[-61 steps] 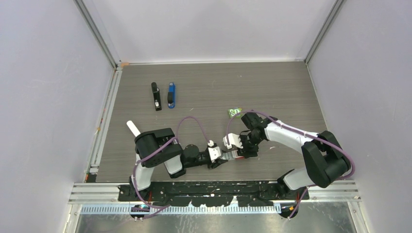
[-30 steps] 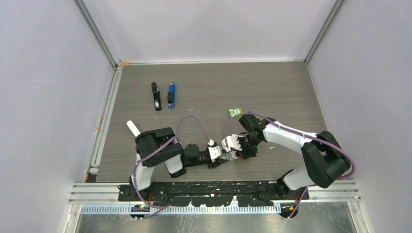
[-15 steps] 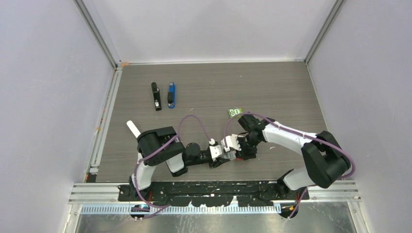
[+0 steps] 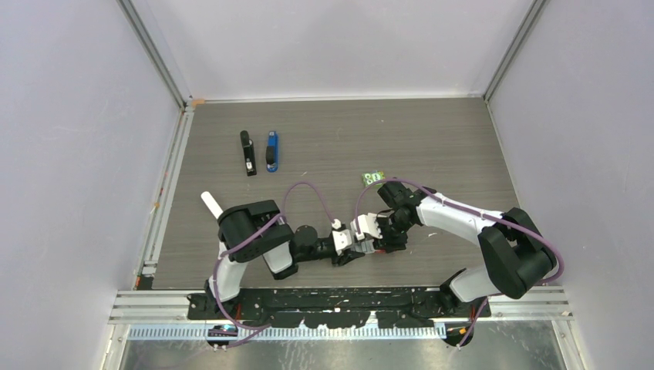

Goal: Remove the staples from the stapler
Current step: Close the staple box at the center of the board.

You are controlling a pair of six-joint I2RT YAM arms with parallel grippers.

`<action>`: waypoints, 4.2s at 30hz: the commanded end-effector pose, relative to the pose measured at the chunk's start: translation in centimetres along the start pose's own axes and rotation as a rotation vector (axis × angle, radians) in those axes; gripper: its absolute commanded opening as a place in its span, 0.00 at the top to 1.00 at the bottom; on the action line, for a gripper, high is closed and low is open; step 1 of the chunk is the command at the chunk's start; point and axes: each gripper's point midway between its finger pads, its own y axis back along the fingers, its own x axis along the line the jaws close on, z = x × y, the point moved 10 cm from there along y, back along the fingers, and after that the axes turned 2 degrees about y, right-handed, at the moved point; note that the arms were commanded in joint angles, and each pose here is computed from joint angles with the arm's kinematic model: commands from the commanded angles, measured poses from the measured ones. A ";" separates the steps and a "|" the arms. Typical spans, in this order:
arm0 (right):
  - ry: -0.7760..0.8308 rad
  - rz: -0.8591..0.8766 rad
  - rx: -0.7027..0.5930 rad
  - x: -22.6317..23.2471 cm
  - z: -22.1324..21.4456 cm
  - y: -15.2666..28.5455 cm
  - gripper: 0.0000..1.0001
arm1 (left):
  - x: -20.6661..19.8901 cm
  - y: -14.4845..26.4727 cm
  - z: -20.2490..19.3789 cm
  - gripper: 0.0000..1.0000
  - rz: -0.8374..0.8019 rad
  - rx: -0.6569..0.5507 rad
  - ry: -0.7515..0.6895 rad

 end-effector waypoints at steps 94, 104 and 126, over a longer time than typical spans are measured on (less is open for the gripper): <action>-0.453 -0.074 0.119 -3.0 -4.0 2.2 0.78 | -0.6 -1.4 -1.4 0.63 0.018 0.085 0.049; -0.419 0.016 0.061 -2.3 -3.0 1.7 0.77 | -0.3 -2.2 -0.9 0.62 0.035 0.082 0.049; -0.624 -0.063 0.124 -3.1 -4.4 3.6 0.75 | -0.2 -1.7 6.6 0.30 0.158 0.052 0.170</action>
